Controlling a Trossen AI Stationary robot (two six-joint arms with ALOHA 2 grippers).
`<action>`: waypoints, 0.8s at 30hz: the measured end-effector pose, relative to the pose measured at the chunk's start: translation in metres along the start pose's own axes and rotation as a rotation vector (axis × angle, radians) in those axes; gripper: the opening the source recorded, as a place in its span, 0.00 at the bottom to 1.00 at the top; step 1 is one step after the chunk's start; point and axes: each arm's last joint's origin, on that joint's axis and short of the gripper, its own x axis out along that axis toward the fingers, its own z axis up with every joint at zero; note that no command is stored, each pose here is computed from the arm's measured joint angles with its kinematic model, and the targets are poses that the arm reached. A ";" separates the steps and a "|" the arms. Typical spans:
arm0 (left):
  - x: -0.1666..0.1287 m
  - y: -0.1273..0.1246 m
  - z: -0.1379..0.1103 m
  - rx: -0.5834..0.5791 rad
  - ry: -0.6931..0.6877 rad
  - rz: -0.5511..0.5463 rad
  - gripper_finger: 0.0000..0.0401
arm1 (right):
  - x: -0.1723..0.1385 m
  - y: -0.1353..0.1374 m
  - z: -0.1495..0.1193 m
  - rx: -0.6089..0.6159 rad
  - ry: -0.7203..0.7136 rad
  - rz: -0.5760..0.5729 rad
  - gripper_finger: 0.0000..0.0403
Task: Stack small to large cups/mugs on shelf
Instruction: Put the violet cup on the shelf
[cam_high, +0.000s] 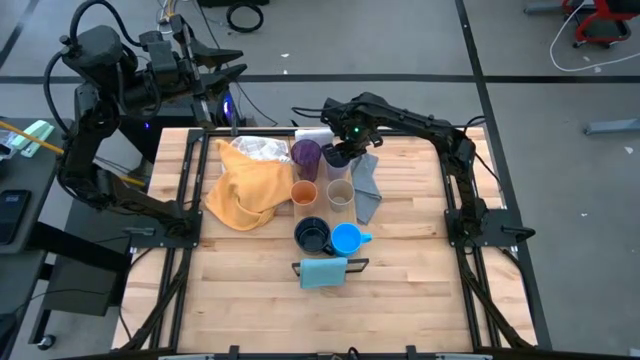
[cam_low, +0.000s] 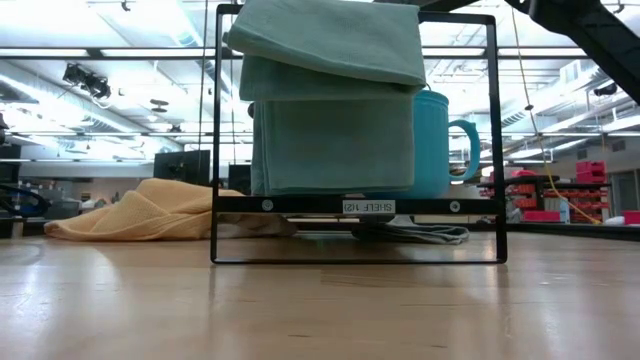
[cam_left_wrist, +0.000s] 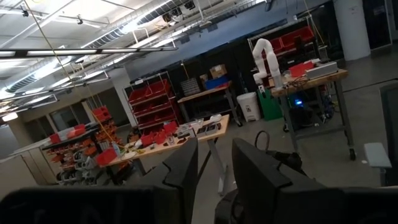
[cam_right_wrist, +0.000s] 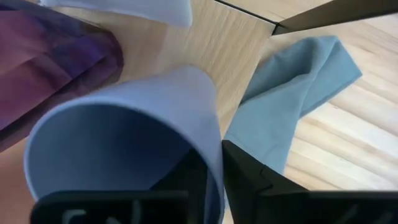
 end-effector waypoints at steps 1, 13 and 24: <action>0.000 0.000 0.000 0.000 0.000 0.000 0.27 | 0.000 0.000 0.000 -0.001 0.000 0.000 0.14; 0.000 0.000 0.000 0.002 0.000 0.000 0.27 | 0.000 0.003 0.002 -0.021 -0.001 0.047 0.22; 0.000 0.000 0.000 0.001 0.004 -0.001 0.27 | -0.013 0.005 0.004 -0.025 -0.036 0.068 0.26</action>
